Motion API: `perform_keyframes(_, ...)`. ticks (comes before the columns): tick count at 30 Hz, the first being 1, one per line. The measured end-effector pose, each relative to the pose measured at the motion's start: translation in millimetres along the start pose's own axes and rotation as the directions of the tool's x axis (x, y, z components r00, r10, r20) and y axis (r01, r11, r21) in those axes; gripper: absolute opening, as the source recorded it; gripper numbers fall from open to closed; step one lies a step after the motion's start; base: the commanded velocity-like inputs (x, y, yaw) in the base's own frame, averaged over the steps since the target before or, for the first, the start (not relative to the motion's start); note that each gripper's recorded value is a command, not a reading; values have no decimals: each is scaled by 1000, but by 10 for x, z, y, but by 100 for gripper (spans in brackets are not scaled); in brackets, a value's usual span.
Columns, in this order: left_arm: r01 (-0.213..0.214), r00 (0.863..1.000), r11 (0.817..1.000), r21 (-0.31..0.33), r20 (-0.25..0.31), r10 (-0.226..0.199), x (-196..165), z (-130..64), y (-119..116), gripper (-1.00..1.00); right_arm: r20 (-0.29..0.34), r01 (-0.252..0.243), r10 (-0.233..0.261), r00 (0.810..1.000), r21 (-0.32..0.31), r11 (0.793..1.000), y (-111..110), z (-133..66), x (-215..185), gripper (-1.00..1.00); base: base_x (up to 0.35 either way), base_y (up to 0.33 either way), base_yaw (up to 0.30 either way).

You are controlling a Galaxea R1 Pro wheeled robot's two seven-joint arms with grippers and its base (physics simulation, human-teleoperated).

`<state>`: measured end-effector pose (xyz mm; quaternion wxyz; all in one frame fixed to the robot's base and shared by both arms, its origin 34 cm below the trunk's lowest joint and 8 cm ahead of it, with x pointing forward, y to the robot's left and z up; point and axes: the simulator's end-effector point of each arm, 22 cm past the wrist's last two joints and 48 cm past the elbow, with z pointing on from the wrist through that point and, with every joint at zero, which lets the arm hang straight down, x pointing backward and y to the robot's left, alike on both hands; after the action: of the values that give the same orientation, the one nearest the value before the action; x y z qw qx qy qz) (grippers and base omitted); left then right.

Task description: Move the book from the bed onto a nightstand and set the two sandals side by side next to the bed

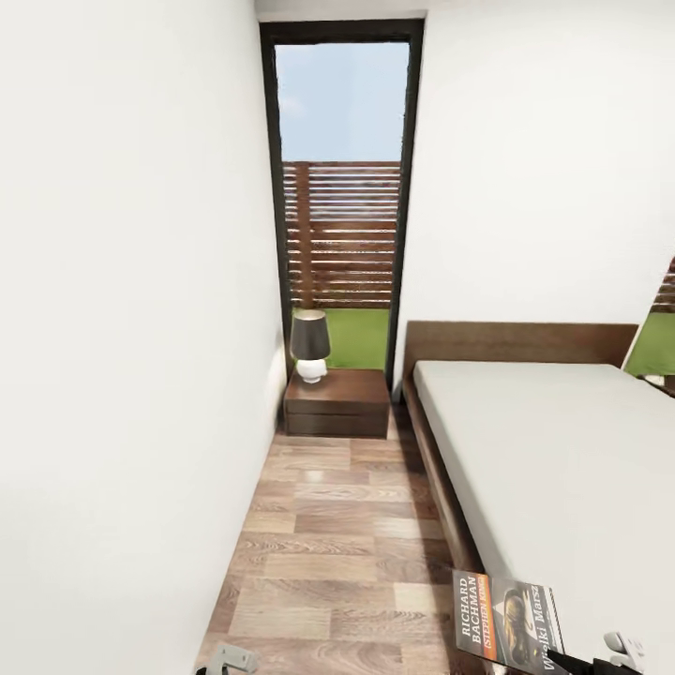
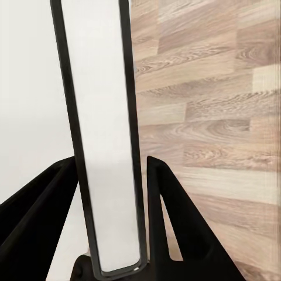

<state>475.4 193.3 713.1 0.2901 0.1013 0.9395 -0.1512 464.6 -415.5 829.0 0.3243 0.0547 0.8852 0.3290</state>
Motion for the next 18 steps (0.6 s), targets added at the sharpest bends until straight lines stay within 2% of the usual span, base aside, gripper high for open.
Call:
perform_keyframes(5, 0, 1000, 1000, 0, 0, 0, -2, 0, 0, 100, 0, 0, 0, 1000, 0, 1000, 0, 0, 0, -100, 0, 0, -278)
perform_keyframes(8, 0, 1000, 1000, 0, 0, 0, 2, -1, 0, 100, 5, -2, 2, 1000, 0, 1000, 1, 0, -12, -100, 36, 0, -137)
perform_keyframes(18, 0, 1000, 1000, 0, 1, 0, 1, -5, 0, 100, 5, -1, 1, 1000, 1, 1000, 0, -3, -10, -100, 284, 3, -16)
